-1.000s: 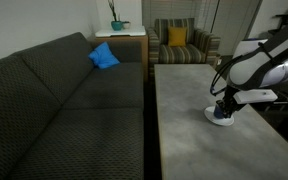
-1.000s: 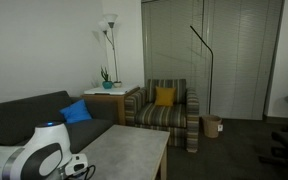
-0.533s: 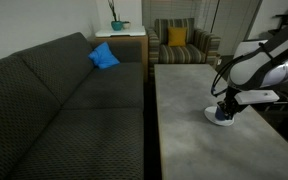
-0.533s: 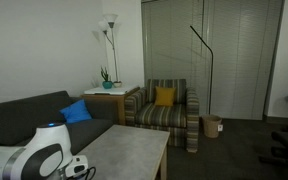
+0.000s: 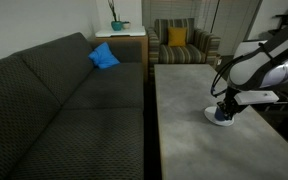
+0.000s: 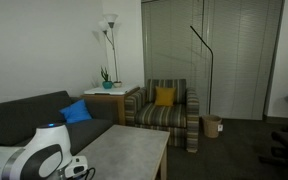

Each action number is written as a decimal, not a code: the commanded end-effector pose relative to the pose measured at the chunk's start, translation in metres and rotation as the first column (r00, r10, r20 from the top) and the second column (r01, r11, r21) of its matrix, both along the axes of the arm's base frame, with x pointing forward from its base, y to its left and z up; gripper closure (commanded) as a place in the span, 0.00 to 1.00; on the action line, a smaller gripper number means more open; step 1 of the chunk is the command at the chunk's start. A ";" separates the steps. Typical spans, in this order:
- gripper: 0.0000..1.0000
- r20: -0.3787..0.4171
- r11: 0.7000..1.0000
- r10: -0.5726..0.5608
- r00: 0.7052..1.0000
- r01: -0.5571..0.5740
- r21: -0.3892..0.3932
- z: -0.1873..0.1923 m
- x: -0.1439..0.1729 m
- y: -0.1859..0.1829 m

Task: Put the cup on the plate

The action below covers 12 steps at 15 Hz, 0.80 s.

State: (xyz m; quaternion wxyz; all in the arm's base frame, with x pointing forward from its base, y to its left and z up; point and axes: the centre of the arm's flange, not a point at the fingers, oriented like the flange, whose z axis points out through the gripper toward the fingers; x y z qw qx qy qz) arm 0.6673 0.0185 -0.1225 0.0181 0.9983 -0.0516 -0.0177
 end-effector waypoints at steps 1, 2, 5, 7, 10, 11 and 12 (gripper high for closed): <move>0.97 0.009 0.999 -0.012 1.000 0.011 0.044 -0.039 0.029 -0.003; 0.97 0.006 0.999 -0.019 1.000 0.018 0.047 -0.042 0.029 -0.003; 0.97 -0.003 0.998 -0.042 0.999 0.042 0.049 -0.050 0.029 -0.005; 0.97 -0.007 0.997 -0.056 0.998 0.056 0.050 -0.055 0.028 -0.007; 0.97 -0.002 0.996 -0.073 0.997 0.073 0.057 -0.057 0.027 -0.007; 0.97 -0.002 0.995 -0.076 0.997 0.076 0.058 -0.057 0.027 -0.007; 0.90 -0.003 0.995 -0.077 0.997 0.077 0.059 -0.057 0.027 -0.006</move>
